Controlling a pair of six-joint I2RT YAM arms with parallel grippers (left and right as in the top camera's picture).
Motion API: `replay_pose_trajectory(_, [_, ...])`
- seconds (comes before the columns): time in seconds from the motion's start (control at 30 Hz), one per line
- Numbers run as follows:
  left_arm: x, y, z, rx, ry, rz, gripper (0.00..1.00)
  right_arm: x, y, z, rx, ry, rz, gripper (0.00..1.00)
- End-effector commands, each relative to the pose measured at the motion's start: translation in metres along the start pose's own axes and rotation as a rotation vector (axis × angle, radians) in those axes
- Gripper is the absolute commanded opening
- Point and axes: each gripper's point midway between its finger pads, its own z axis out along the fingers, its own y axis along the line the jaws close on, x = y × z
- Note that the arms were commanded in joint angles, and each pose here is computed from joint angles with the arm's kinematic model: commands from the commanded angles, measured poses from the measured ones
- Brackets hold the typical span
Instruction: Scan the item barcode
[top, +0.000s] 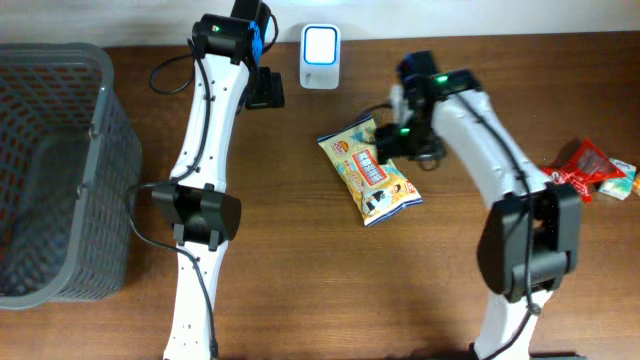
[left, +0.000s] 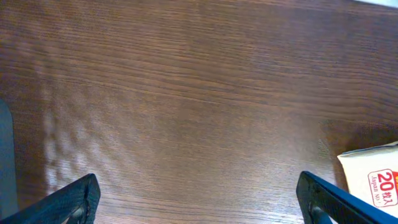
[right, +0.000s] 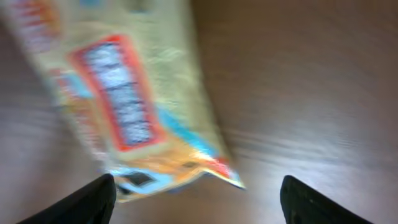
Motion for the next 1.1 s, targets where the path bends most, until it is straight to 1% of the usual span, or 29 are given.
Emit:
replay_pose_trajectory(0.0, [-0.002,-0.001,-0.007,0.011,-0.018,-0.008,0.99,-0.004,0.031,0.024,0.144,-0.016,-0.140,0.99])
replay_pose_trajectory(0.03, [-0.002,-0.001,-0.007,0.011,-0.018,-0.007,0.99,-0.005,0.036,0.038,0.292,-0.040,-0.132,0.99])
replay_pose_trajectory(0.07, [-0.002,-0.001,-0.007,0.011,-0.018,-0.008,0.99,-0.003,0.039,0.047,0.345,-0.041,-0.152,0.99])
replay_pose_trajectory(0.17, [-0.002,-0.001,-0.007,0.011,-0.018,-0.007,0.99,0.004,0.050,0.090,0.453,-0.013,-0.237,0.99])
replay_pose_trajectory(0.23, [-0.002,-0.001,-0.007,0.011,-0.018,-0.008,0.99,0.011,0.045,0.114,0.491,0.027,-0.249,0.99])
replay_pose_trajectory(0.27, [-0.002,-0.001,-0.007,0.011,-0.018,-0.007,0.99,0.012,0.038,0.117,0.531,0.026,-0.228,0.90])
replay_pose_trajectory(0.3, [-0.002,-0.001,-0.007,0.011,-0.018,-0.008,0.99,0.011,0.035,0.116,0.547,0.025,-0.228,0.72])
replay_pose_trajectory(0.33, [-0.002,-0.001,-0.007,0.011,-0.018,-0.008,0.99,0.009,0.036,0.115,0.549,0.017,-0.227,0.53])
replay_pose_trajectory(0.4, [-0.002,-0.001,-0.007,0.011,-0.018,-0.008,0.99,0.002,0.029,0.108,0.554,0.007,-0.205,0.05])
replay_pose_trajectory(0.47, [-0.002,-0.001,-0.007,0.011,-0.018,-0.008,0.99,-0.008,0.043,0.094,0.398,0.020,-0.150,0.04])
replay_pose_trajectory(0.53, [-0.002,-0.001,-0.007,0.011,-0.018,-0.008,0.99,-0.024,0.052,0.063,0.264,0.010,-0.099,0.04])
replay_pose_trajectory(0.57, [-0.002,-0.001,-0.007,0.011,-0.018,-0.007,0.99,-0.033,0.069,0.035,0.052,0.027,-0.129,0.04])
replay_pose_trajectory(0.63, [-0.002,-0.001,-0.007,0.011,-0.018,-0.007,0.99,-0.036,0.098,-0.002,-0.360,0.043,-0.219,0.04])
replay_pose_trajectory(0.7, [-0.002,-0.001,-0.007,0.011,-0.018,-0.008,0.99,-0.041,0.107,-0.039,-0.776,-0.011,-0.251,0.04])
replay_pose_trajectory(0.73, [-0.002,-0.001,-0.007,0.011,-0.018,-0.007,0.99,-0.042,0.095,-0.048,-0.912,-0.041,-0.221,0.04])
replay_pose_trajectory(0.77, [-0.002,-0.001,-0.007,0.011,-0.018,-0.008,0.99,-0.042,0.086,-0.049,-0.987,-0.046,-0.168,0.04])
replay_pose_trajectory(0.8, [-0.002,-0.001,-0.007,0.011,-0.018,-0.008,0.99,-0.040,0.075,-0.047,-1.089,-0.050,-0.098,0.04])
replay_pose_trajectory(0.83, [-0.002,-0.001,-0.007,0.011,-0.018,-0.008,0.99,-0.037,0.064,-0.038,-1.154,-0.057,-0.042,0.04])
replay_pose_trajectory(0.87, [-0.002,-0.001,-0.007,0.011,-0.018,-0.007,0.99,-0.030,0.051,-0.023,-1.190,-0.060,0.012,0.06])
replay_pose_trajectory(0.9, [-0.002,-0.001,-0.007,0.011,-0.018,-0.008,0.99,-0.024,0.037,-0.008,-1.188,-0.048,0.074,0.10])
replay_pose_trajectory(0.93, [-0.002,-0.001,-0.007,0.011,-0.018,-0.008,0.99,-0.018,0.017,0.011,-1.143,-0.033,0.148,0.27])
replay_pose_trajectory(0.97, [-0.002,-0.001,-0.007,0.011,-0.018,-0.008,0.99,-0.012,-0.006,0.032,-1.036,0.001,0.218,0.35])
replay_pose_trajectory(1.0, [-0.002,-0.001,-0.007,0.011,-0.018,-0.008,0.99,-0.001,-0.058,0.060,-0.767,0.073,0.375,0.50])
replay_pose_trajectory(1.03, [-0.002,-0.001,-0.007,0.011,-0.018,-0.008,0.99,0.003,-0.093,0.051,-0.644,0.081,0.429,0.62])
replay_pose_trajectory(1.07, [-0.002,-0.001,-0.007,0.011,-0.018,-0.008,0.99,0.002,-0.109,0.030,-0.576,0.071,0.420,0.64])
